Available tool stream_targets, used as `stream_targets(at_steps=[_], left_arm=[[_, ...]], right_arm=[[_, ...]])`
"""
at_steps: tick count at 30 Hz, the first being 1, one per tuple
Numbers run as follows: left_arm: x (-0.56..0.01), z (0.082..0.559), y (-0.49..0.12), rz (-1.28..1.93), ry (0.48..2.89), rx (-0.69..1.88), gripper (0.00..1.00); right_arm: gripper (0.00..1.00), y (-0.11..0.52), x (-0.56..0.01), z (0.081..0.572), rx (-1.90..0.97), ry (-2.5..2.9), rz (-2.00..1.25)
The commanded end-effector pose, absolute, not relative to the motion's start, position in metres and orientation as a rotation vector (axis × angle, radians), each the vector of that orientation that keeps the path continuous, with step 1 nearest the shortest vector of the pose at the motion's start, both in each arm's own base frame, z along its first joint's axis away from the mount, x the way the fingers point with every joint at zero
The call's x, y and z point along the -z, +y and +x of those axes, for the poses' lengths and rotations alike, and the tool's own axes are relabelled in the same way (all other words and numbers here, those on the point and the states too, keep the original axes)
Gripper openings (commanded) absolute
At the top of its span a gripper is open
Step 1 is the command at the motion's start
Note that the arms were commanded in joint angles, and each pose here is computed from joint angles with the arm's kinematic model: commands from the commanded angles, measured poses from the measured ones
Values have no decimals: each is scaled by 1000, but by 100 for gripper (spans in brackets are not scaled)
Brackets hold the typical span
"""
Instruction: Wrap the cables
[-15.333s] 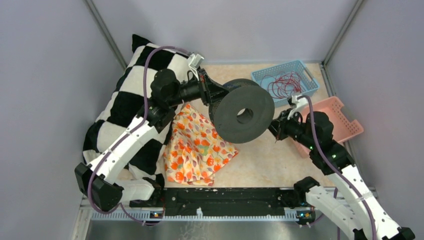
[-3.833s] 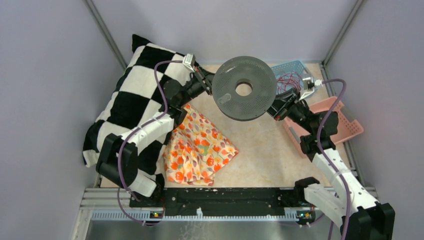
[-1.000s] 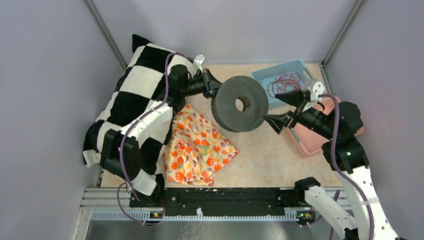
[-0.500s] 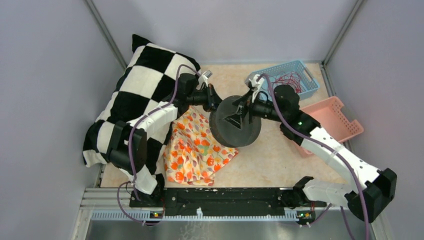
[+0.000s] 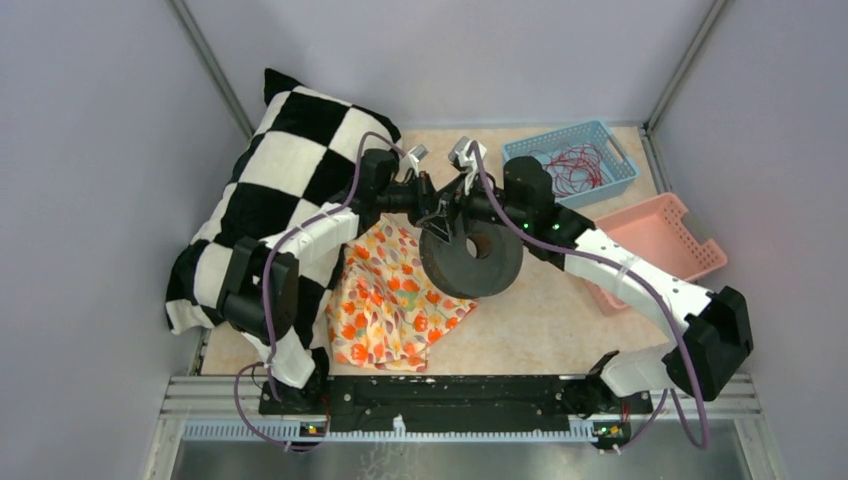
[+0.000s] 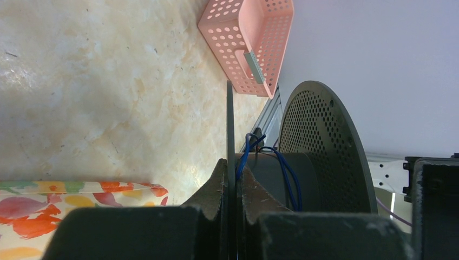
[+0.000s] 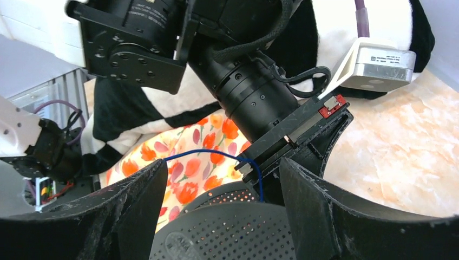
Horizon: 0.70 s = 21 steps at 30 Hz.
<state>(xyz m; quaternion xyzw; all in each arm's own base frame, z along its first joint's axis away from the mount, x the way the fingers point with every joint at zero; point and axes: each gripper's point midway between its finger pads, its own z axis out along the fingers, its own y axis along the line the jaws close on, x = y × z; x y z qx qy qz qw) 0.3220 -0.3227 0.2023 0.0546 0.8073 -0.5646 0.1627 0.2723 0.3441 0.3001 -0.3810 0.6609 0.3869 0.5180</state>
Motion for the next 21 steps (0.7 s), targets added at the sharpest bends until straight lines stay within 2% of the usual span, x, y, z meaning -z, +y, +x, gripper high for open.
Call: stream_targets(at_steps=[1,5,15,21], left_arm=[[-225,319,-330,216,2240,1690,0],[-226,319,-331,223,2239,1695,0],[-217,314,-330,260,2255,1701,0],[-214,312,-331,277,2255,1709,0]], right_arm=[[73,358,-332,284,-897,1457,-912],[59,364,-329,290,-897,1457,-906],[1,359,-322,302,-871,1475,-796],[0,351,-310,314,-825,1536,-707]])
